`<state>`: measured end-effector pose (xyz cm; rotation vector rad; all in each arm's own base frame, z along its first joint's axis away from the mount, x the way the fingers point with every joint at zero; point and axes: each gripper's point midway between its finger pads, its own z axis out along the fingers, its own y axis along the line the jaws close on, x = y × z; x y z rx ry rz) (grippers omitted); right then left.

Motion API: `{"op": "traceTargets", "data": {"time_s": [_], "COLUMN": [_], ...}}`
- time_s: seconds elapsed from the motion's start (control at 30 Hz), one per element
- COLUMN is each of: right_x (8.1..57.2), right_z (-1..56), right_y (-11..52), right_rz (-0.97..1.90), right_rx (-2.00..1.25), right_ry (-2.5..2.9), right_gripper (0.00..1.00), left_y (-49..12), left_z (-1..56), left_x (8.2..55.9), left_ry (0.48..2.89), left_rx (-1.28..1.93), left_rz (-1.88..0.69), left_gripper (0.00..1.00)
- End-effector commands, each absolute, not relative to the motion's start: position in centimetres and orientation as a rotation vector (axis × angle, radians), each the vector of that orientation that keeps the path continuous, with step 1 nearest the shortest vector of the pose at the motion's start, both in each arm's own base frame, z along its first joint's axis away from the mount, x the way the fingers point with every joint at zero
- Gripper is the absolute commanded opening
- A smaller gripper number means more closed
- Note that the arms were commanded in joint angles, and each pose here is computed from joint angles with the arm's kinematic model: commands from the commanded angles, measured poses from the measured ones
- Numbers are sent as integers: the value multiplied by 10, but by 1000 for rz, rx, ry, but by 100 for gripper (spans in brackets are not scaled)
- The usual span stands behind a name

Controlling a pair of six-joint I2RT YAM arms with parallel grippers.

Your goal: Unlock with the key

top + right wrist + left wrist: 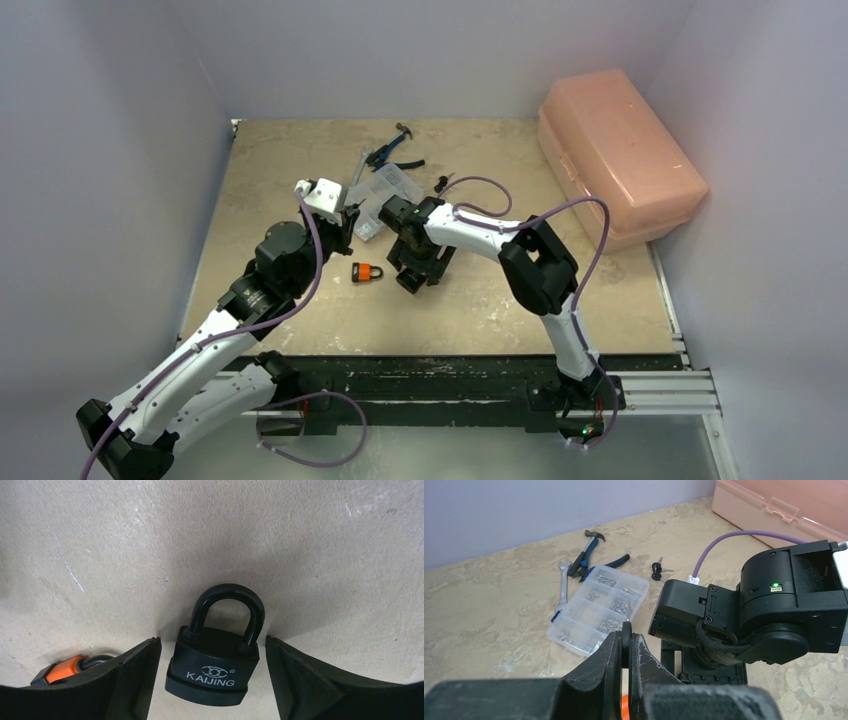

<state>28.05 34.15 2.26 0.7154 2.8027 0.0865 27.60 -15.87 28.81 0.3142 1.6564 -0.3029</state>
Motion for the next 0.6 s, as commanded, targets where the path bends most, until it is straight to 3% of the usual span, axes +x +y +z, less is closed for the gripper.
{"op": "traceTargets", "data": {"time_s": [0.0, 0.07, 0.13, 0.23, 0.33, 0.57], "right_x": [285, 284, 280, 278, 281, 291], "right_z": [32, 32, 31, 30, 39, 79], "right_y": [348, 347, 344, 355, 361, 360], "right_rz": [110, 104, 94, 192, 272, 451], "right_rx": [744, 744, 741, 697, 629, 583], "right_ry": [2778, 2778, 2791, 2819, 2802, 2664], "right_gripper": [80, 72, 57, 23, 0, 0], "left_y": [-156, -156, -156, -155, -154, -154], "left_z": [308, 308, 309, 308, 308, 306], "left_x": [277, 277, 277, 277, 278, 278], "left_ry": [1615, 1615, 1614, 1615, 1614, 1617], "left_rx": [295, 297, 298, 296, 295, 294], "left_rz": [-303, -302, -301, -297, -291, -286], "left_gripper": [0, 0, 0, 0, 0, 0]}}
